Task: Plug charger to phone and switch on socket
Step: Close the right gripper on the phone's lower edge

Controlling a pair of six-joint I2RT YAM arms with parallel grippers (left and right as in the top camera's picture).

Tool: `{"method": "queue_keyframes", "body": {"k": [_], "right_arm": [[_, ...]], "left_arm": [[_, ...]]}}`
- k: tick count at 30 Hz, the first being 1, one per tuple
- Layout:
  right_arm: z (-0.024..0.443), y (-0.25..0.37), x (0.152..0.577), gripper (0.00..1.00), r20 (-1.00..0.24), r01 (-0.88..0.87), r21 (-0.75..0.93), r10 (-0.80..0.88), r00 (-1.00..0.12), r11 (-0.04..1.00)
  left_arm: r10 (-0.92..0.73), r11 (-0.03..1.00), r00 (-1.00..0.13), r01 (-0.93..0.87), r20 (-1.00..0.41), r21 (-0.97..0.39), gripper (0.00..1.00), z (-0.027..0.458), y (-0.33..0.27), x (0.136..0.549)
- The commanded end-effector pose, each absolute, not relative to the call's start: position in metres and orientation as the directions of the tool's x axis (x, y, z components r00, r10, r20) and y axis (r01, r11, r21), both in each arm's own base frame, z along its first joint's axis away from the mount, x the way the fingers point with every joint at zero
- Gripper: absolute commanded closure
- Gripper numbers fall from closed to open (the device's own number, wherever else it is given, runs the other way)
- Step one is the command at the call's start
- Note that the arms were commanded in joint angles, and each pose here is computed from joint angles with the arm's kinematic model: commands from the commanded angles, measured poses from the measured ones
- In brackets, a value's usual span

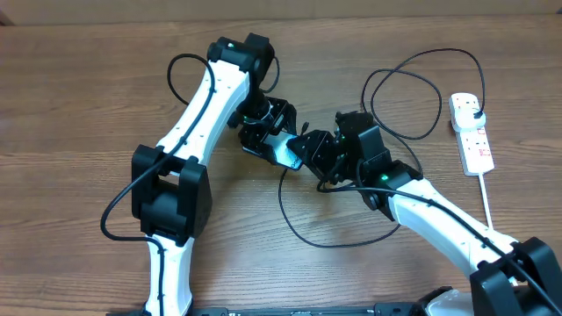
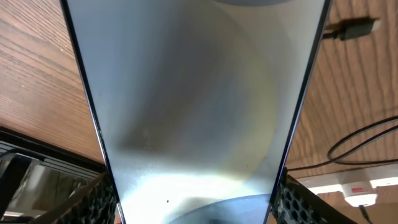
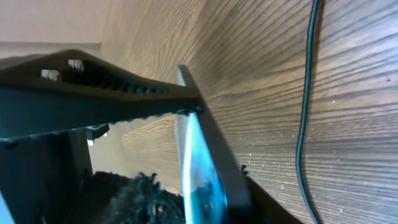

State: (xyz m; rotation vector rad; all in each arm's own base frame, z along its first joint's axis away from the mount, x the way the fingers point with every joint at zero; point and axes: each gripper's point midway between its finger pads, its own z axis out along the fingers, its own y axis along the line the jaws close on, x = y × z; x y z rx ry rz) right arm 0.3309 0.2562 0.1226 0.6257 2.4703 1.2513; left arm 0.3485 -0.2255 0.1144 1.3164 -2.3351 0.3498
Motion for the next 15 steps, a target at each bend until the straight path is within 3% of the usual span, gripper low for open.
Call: {"method": "queue_keyframes", "body": {"k": [1,15], "right_arm": [[0.125,0.259,0.336,0.67,-0.094,0.237,0.812,0.522,-0.848,0.533],[0.109,0.266,0.335,0.75,-0.077,0.251,0.8,0.507,-0.858,0.545]], "left_arm": [[-0.733,0.515,-0.457,-0.857,0.504,-0.027,0.67,0.124,-0.235,0.348],[-0.73,0.515,-0.455,-0.857,0.51,-0.026,0.66,0.124,-0.236,0.348]]}}
